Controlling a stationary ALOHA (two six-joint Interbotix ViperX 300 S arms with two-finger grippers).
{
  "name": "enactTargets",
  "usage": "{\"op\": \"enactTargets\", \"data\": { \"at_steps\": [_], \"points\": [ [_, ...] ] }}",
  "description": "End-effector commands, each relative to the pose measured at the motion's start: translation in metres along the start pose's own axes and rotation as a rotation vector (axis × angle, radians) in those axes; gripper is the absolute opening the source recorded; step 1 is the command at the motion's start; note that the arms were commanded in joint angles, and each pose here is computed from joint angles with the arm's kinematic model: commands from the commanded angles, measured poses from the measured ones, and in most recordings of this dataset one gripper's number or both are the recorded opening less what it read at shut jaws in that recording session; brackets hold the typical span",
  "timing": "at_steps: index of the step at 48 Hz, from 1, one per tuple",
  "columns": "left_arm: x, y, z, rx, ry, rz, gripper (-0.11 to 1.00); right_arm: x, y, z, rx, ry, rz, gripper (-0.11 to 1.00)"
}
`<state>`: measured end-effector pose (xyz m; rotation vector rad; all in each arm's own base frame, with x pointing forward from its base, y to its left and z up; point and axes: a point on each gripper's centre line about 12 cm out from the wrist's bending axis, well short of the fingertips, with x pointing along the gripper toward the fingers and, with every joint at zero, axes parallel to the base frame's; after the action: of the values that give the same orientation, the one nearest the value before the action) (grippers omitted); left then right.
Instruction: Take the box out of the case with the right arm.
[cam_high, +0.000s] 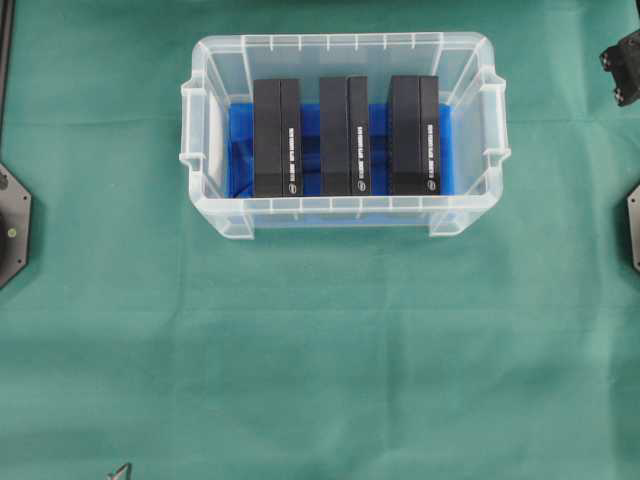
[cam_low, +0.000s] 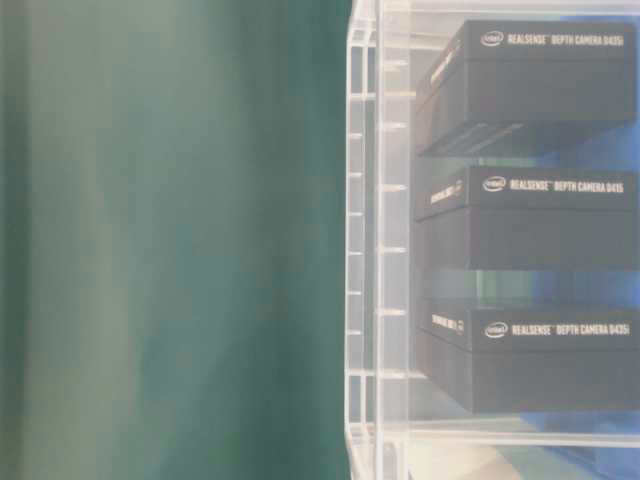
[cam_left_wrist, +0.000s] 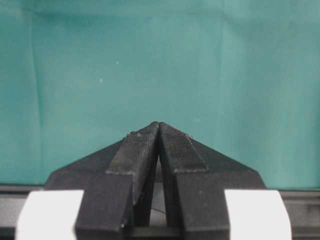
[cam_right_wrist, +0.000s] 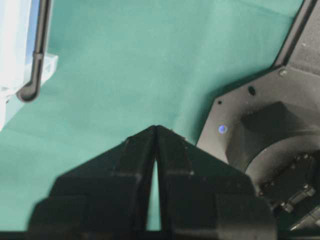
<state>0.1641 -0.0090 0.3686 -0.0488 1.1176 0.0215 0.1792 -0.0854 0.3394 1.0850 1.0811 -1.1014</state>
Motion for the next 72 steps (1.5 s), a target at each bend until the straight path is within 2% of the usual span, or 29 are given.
{"op": "enactTargets", "data": {
  "at_steps": [1, 11, 14, 16, 21, 27, 48, 54, 62, 67, 72],
  "points": [
    [-0.006, -0.001, 0.005, 0.004, -0.021, -0.002, 0.00, -0.006, -0.001, 0.003, 0.017, -0.026, 0.010, 0.16],
    [-0.006, -0.001, 0.005, 0.004, -0.023, -0.002, 0.00, -0.005, -0.003, 0.006, 0.067, -0.046, -0.017, 0.78],
    [-0.007, -0.001, 0.005, 0.001, -0.024, -0.004, 0.00, -0.004, -0.004, 0.006, 0.073, -0.047, -0.022, 0.91],
    [-0.007, -0.001, 0.005, -0.004, -0.024, -0.003, 0.00, -0.004, -0.004, 0.006, 0.075, -0.044, -0.026, 0.94],
    [-0.005, -0.001, 0.006, -0.030, -0.020, -0.002, 0.00, -0.005, -0.006, 0.004, 0.075, -0.036, -0.038, 0.90],
    [-0.005, -0.001, 0.006, -0.048, -0.015, -0.004, 0.00, -0.005, -0.009, 0.003, 0.076, -0.023, -0.061, 0.91],
    [-0.002, -0.001, 0.008, -0.049, -0.002, 0.000, 0.00, -0.005, -0.010, 0.002, 0.081, -0.016, -0.073, 0.91],
    [-0.001, -0.001, 0.008, -0.047, 0.001, 0.006, 0.00, -0.004, -0.006, 0.002, 0.112, -0.013, -0.050, 0.91],
    [-0.001, -0.001, 0.009, -0.045, 0.002, 0.005, 0.00, 0.002, 0.019, 0.007, 0.181, -0.016, 0.023, 0.91],
    [-0.001, -0.001, 0.009, -0.042, 0.002, 0.005, 0.00, 0.006, 0.045, 0.009, 0.191, -0.015, 0.060, 0.91],
    [-0.001, 0.000, 0.009, -0.040, 0.003, 0.008, 0.00, 0.013, 0.075, 0.011, 0.182, -0.011, 0.068, 0.91]
  ]
}}
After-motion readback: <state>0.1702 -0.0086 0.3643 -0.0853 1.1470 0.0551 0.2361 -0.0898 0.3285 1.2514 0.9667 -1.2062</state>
